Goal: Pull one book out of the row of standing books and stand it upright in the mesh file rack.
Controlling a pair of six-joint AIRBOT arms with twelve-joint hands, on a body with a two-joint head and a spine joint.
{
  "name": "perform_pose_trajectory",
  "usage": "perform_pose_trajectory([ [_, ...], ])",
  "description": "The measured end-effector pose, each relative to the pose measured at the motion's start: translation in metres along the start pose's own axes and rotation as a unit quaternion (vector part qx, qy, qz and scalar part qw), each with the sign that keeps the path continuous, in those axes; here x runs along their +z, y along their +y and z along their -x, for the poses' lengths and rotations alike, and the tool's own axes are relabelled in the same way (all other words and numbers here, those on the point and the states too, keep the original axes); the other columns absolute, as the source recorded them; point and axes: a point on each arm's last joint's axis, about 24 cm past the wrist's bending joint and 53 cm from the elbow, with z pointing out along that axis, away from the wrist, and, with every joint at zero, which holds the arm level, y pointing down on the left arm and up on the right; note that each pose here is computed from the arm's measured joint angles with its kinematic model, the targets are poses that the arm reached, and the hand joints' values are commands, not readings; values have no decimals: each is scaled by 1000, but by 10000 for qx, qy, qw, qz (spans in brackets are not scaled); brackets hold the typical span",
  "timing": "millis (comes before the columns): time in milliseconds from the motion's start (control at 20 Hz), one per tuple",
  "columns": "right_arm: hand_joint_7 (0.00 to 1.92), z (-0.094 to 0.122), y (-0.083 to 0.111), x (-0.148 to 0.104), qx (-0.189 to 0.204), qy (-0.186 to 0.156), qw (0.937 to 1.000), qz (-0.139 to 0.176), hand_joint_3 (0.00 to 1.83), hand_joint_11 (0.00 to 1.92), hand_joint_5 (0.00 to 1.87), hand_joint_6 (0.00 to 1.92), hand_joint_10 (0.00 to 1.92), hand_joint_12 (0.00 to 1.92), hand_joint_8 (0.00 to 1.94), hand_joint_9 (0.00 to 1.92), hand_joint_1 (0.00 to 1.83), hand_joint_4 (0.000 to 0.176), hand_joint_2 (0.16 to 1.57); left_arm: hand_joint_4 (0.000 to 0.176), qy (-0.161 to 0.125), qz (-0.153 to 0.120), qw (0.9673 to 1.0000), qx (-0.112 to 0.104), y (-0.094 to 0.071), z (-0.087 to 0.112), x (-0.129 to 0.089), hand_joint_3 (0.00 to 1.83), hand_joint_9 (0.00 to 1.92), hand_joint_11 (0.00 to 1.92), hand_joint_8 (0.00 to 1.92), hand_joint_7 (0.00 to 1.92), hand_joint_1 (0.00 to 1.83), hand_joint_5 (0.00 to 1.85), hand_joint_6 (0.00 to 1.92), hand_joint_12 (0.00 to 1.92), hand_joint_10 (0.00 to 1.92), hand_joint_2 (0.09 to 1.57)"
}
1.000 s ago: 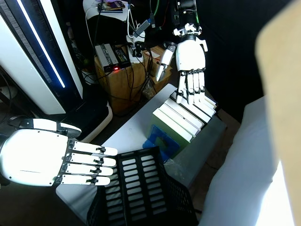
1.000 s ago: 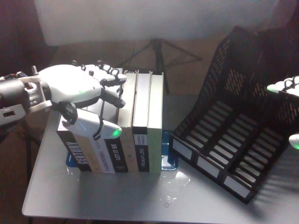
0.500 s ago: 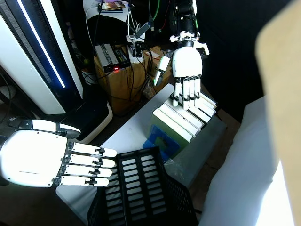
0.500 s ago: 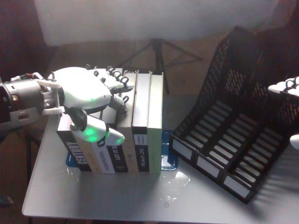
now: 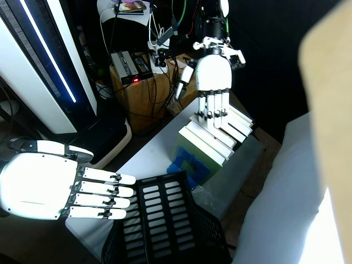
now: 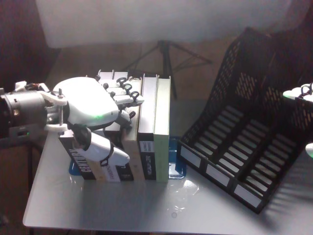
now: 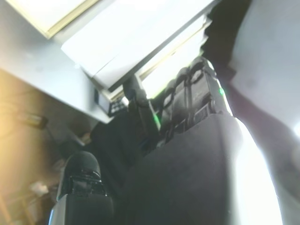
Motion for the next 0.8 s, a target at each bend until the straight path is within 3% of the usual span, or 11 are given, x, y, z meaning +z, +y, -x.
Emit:
perform_pose_trajectory([
  [150,0,2,0,0,26,-34,10000,5,0,0,0,0,0,0,0,0,403,0,1308,0,48,-99,9999,-15,-5,-7,-6,0,0,0,0,7,73,723,60,0,0,1144],
  [800,0,2,-2,-1,58,-55,10000,-22,0,0,0,0,0,0,0,0,420,0,1311,0,242,-577,9979,-181,-36,-35,-25,0,0,0,5,28,145,684,15,0,0,1135],
])
